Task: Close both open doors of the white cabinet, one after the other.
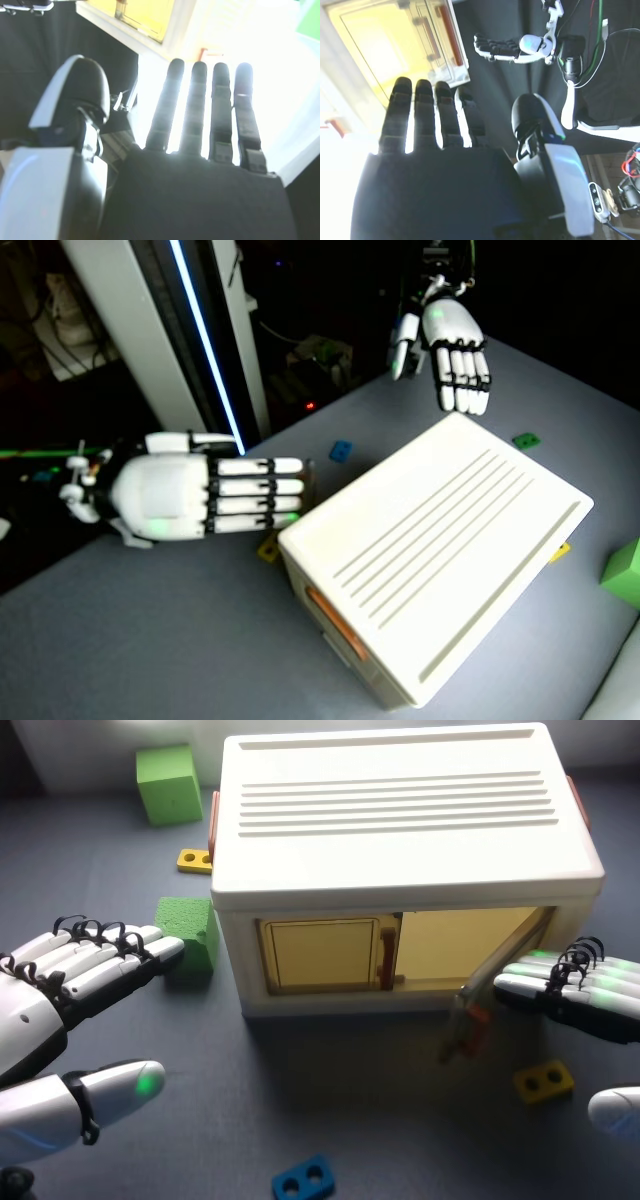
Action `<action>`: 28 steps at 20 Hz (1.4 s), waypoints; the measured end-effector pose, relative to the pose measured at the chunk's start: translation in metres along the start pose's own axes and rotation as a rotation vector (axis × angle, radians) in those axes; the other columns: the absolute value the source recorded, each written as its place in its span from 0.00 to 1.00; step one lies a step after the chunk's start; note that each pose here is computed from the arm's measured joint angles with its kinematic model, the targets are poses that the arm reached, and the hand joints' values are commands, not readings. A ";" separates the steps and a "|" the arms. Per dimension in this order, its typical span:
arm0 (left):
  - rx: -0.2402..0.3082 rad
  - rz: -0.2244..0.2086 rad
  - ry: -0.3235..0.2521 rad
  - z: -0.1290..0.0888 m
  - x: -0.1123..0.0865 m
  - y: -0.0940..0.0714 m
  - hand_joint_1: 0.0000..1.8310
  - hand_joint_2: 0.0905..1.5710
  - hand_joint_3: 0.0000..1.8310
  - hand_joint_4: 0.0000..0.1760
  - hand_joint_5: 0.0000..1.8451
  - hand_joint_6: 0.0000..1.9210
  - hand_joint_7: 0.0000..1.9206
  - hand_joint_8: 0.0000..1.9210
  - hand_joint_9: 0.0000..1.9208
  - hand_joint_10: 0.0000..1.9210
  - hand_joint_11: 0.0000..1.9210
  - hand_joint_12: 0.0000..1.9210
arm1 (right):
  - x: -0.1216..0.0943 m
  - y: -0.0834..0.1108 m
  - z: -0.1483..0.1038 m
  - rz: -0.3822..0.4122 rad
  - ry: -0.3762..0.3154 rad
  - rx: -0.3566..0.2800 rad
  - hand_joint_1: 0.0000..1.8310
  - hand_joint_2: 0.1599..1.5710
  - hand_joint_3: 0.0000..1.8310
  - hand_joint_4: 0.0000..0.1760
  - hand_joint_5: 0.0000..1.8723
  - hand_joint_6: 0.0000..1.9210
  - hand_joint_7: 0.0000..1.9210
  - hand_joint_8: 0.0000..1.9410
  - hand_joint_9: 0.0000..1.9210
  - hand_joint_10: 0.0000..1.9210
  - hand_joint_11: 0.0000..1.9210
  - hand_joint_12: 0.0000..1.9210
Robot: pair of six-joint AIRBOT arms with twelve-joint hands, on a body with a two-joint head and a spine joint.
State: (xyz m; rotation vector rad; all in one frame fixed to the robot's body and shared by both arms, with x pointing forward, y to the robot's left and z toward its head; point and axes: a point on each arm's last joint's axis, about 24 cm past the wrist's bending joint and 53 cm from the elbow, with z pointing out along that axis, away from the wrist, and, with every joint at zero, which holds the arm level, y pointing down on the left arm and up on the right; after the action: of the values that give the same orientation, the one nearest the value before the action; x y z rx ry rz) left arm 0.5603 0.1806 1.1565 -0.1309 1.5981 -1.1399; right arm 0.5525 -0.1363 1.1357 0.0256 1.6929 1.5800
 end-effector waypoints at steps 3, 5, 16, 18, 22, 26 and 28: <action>0.001 -0.001 -0.001 0.000 0.000 0.000 0.00 0.88 0.00 0.00 0.04 0.00 0.04 0.00 0.05 0.00 0.00 0.25 | -0.001 0.001 0.007 0.007 -0.015 -0.020 0.00 0.96 0.00 0.05 0.01 0.00 0.01 0.00 0.00 0.00 0.01 0.01; 0.000 -0.001 0.000 0.000 0.000 0.000 0.00 0.88 0.00 0.00 0.05 0.00 0.05 0.00 0.06 0.00 0.00 0.31 | -0.001 0.000 0.010 0.013 -0.020 -0.024 0.00 0.97 0.01 0.00 0.02 0.01 0.01 0.00 0.00 0.00 0.02 0.01; 0.006 -0.008 -0.007 0.000 0.001 -0.001 0.00 0.90 0.00 0.00 0.06 0.00 0.05 0.00 0.07 0.00 0.00 0.35 | 0.003 -0.003 0.017 0.061 -0.010 -0.032 0.00 0.98 0.00 0.00 0.00 0.00 0.00 0.00 0.00 0.00 0.00 0.00; 0.006 -0.008 -0.007 -0.001 0.001 -0.001 0.00 0.89 0.00 0.00 0.06 0.00 0.05 0.00 0.06 0.00 0.00 0.32 | 0.009 -0.003 0.011 0.086 0.005 -0.021 0.00 0.97 0.00 0.00 0.00 0.00 0.00 0.00 0.00 0.00 0.00 0.00; -0.011 -0.011 -0.015 -0.003 -0.001 0.004 0.00 0.88 0.00 0.00 0.07 0.00 0.07 0.00 0.08 0.00 0.00 0.37 | -0.014 -0.012 -0.013 0.073 -0.042 0.063 0.00 0.97 0.00 0.04 0.00 0.00 0.00 0.00 0.00 0.00 0.01 0.00; -0.050 -0.017 -0.061 -0.011 -0.011 0.016 0.00 0.86 0.00 0.00 0.04 0.00 0.03 0.00 0.06 0.00 0.00 0.31 | -0.040 -0.027 -0.043 0.054 -0.142 0.144 0.00 0.91 0.00 0.11 0.03 0.00 0.03 0.00 0.03 0.00 0.05 0.01; -0.057 -0.007 -0.110 -0.012 -0.027 0.021 0.00 0.89 0.00 0.00 0.04 0.00 0.02 0.00 0.04 0.00 0.00 0.20 | -0.062 -0.020 -0.049 0.037 -0.221 0.121 0.00 0.90 0.00 0.05 0.02 0.00 0.02 0.00 0.02 0.00 0.05 0.01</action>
State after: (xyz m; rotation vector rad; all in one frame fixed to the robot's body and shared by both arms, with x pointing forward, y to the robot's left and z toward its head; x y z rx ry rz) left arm 0.5705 0.2146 1.1594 -0.2332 1.5340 -1.0743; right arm 0.5772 -0.2131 1.1462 0.2842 1.6183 1.4424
